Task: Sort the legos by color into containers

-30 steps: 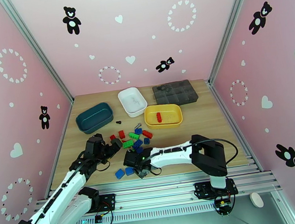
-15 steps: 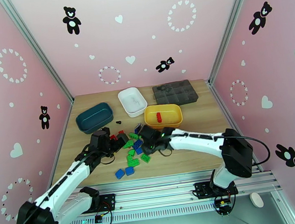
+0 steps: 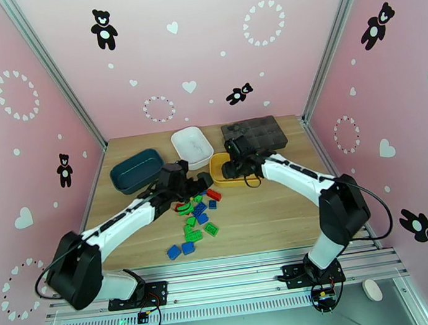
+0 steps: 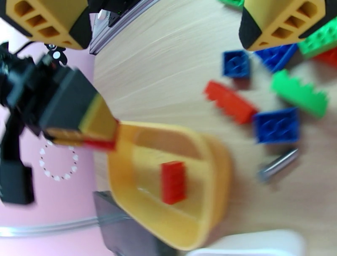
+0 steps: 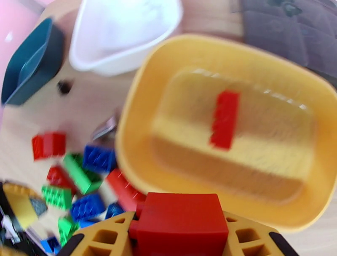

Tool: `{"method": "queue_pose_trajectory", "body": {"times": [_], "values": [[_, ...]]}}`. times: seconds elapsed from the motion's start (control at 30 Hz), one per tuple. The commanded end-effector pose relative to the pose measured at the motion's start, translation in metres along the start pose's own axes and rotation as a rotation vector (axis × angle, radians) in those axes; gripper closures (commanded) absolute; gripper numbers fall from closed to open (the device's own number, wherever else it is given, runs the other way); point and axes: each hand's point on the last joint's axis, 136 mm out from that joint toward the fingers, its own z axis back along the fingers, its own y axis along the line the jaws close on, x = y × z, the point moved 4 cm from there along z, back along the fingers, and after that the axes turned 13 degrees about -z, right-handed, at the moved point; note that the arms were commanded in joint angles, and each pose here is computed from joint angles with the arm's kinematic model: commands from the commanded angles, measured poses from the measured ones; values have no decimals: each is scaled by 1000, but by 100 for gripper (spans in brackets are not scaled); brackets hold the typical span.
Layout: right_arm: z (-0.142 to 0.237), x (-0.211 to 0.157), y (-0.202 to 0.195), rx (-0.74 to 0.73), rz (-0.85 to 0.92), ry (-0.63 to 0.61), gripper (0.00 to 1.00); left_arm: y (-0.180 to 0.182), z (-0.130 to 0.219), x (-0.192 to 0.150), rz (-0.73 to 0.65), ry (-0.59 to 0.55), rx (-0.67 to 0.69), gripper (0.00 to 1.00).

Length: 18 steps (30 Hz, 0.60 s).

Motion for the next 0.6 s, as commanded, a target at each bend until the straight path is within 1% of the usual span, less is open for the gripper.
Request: {"method": "queue_pose_trajectory", "body": {"times": [0.0, 0.07, 0.2, 0.27, 0.4, 0.57], "values": [[-9, 9, -10, -37, -12, 14, 58, -16, -9, 6, -44, 9, -48, 3], [-12, 14, -16, -51, -25, 15, 54, -15, -11, 7, -39, 9, -46, 3], [-9, 19, -19, -73, -14, 6, 38, -10, -9, 5, -40, 4, -18, 3], [-5, 21, -19, -71, -8, -2, 34, -7, -4, 3, -44, -4, 5, 3], [6, 21, -15, -53, 6, -12, 32, -1, 8, 2, -58, -25, 64, 3], [21, 14, -2, -34, 60, -28, 34, 9, 29, 2, -95, -53, 185, 4]]}}
